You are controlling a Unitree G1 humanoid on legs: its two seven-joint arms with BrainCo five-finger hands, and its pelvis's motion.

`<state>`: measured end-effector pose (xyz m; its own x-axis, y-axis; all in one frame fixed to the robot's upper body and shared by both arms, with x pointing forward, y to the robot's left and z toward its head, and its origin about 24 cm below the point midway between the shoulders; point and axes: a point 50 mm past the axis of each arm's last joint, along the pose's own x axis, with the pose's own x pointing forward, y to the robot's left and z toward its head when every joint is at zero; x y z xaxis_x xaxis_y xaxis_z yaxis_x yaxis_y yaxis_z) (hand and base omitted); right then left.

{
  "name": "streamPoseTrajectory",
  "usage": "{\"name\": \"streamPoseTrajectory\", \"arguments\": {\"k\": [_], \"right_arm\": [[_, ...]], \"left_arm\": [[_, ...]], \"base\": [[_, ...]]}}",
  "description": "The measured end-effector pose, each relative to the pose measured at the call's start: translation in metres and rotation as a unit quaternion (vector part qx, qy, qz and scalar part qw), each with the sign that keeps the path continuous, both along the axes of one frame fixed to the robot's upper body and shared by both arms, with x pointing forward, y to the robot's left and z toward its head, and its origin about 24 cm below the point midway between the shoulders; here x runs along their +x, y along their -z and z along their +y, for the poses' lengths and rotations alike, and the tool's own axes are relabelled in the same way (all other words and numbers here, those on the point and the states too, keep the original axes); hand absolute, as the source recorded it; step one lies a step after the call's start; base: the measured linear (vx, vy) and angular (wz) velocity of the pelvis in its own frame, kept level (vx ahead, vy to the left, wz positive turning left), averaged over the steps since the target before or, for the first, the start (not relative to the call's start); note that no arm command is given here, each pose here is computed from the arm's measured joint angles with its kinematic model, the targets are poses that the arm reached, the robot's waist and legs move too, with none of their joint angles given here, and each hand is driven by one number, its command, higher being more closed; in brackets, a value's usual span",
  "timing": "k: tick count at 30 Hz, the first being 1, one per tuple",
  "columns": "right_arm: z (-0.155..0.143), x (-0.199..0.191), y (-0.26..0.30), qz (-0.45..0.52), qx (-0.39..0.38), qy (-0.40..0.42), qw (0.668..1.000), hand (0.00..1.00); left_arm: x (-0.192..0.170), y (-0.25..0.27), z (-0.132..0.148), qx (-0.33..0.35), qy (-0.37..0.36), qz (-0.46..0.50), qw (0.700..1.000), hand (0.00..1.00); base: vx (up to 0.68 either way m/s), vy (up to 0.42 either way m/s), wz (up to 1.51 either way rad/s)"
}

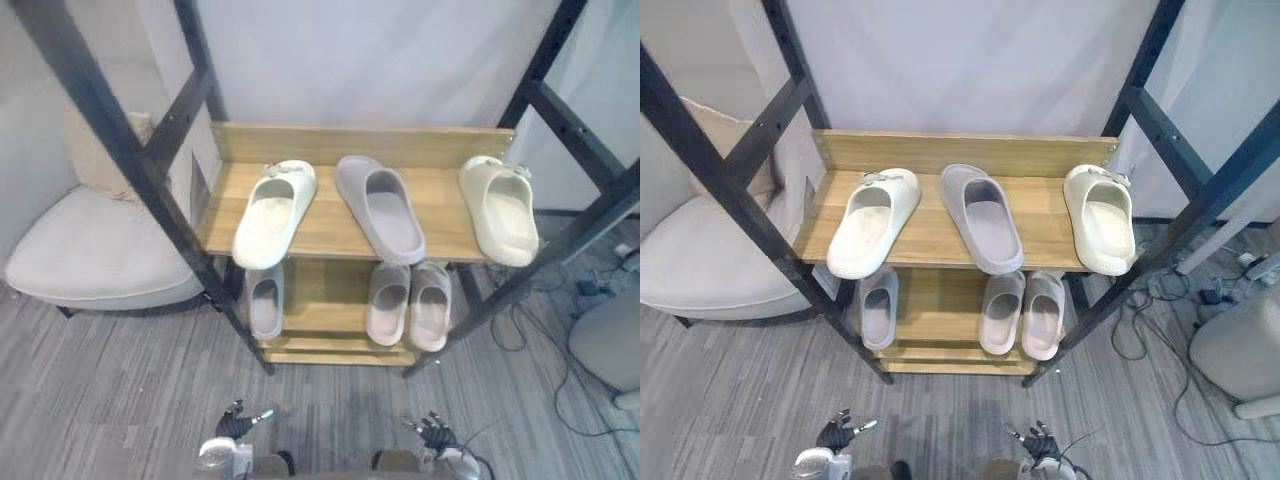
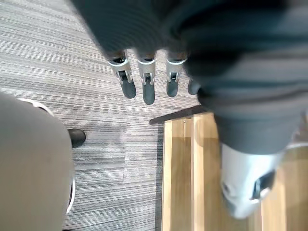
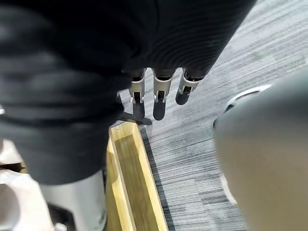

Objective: Organize the slippers on the shoe rack

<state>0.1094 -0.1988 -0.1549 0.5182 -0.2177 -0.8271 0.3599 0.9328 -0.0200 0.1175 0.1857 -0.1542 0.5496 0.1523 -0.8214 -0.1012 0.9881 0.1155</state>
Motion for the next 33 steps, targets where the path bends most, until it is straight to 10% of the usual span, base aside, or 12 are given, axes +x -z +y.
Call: {"name": "streamPoseTrajectory", "arguments": {"k": [11,33], "right_arm": [[0.012,0.014,-0.023,-0.087,-0.019,-0.049,0.995,0.00],[0.022,0.073,-0.198,-0.482,-0.201,-0.128,0.843,0.00]], "left_arm": [[-0.001,-0.001,0.008,0.016,0.005,0.002,1.000,0.00],[0.000,0.000,-0.002,0.031,0.082,0.004,0.996,0.00]], "base": [[0.00,-0.040,-0.01],[0.00,-0.005,-0.05]]}}
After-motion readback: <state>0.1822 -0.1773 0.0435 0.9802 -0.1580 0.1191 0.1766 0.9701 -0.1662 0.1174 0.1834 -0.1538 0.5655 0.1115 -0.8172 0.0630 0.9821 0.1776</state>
